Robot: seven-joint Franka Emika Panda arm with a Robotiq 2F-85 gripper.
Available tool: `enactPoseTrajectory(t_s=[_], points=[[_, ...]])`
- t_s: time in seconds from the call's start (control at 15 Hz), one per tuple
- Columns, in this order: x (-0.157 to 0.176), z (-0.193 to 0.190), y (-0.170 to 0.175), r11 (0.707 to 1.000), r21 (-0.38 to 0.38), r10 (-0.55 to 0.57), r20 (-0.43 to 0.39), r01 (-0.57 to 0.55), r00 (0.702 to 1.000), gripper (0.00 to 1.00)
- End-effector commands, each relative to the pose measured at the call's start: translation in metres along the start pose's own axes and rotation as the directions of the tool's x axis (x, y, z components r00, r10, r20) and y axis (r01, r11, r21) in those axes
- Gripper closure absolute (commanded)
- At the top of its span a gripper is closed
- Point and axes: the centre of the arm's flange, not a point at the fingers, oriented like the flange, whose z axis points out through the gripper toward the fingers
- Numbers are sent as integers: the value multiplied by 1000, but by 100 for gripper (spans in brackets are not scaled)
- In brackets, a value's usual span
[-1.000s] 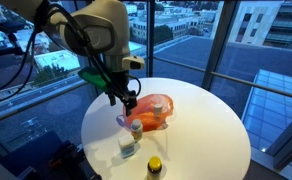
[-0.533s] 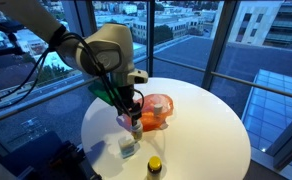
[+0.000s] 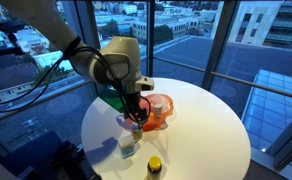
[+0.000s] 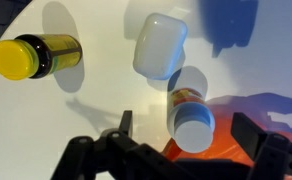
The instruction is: Put the white bottle in the plastic
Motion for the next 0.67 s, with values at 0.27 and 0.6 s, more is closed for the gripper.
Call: enactPoseTrajectory(t_s=[0.27, 0.6], points=[[44, 20, 0, 1000, 4, -4, 20, 4, 1000, 0], [55, 28, -13, 1000, 0, -28, 33, 28, 999, 0]])
